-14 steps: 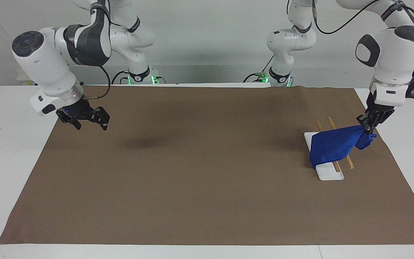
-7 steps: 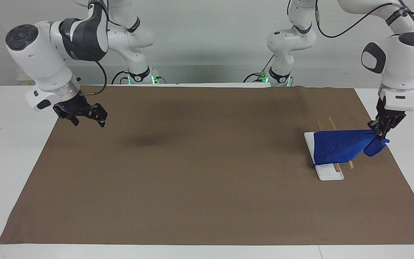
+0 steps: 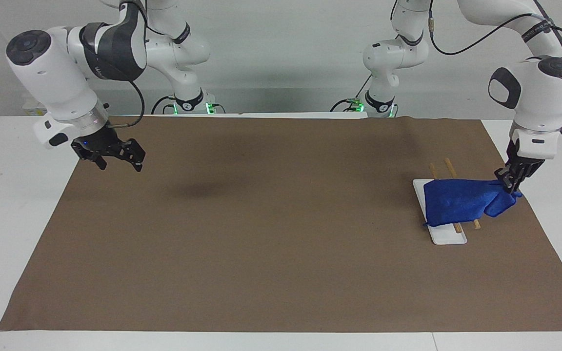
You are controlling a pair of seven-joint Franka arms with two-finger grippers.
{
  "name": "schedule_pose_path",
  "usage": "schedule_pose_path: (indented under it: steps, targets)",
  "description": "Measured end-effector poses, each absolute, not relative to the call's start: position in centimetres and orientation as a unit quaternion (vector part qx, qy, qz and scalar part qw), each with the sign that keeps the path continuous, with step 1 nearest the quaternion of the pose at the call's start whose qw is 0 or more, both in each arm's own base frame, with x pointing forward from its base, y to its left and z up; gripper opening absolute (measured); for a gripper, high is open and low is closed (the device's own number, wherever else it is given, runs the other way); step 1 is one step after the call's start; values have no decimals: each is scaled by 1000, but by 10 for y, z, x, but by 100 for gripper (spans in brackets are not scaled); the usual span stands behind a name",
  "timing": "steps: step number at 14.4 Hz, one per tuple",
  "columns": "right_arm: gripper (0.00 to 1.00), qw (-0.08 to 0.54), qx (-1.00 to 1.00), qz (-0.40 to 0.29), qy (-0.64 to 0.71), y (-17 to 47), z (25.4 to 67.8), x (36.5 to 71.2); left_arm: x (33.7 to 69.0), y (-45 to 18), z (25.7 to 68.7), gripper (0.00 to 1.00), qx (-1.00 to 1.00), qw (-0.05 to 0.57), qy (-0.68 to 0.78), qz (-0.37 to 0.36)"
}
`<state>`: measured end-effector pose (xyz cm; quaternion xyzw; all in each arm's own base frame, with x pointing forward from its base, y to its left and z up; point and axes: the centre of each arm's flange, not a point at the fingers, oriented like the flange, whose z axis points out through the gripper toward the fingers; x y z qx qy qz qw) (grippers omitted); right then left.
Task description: Right arm passes towel to left arm to hang
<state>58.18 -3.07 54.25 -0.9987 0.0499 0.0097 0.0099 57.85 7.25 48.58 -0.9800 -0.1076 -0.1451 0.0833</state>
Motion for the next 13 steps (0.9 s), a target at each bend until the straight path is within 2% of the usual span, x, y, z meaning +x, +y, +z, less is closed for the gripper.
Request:
schedule_pose_path:
  steps: [3,6,8,13]
  targets:
    - [100,10,-999,8,50,-31,544,581,578,75,487,63,-980,84,-109,-144]
    - [100,11,-999,6,50,-31,546,580,575,82,511,98,-983,92,-117,-112]
    - [100,11,-999,6,50,-31,547,580,572,75,533,100,-986,88,-122,-77]
    - [100,11,-999,8,51,-31,545,580,551,23,577,100,-993,30,-111,21]
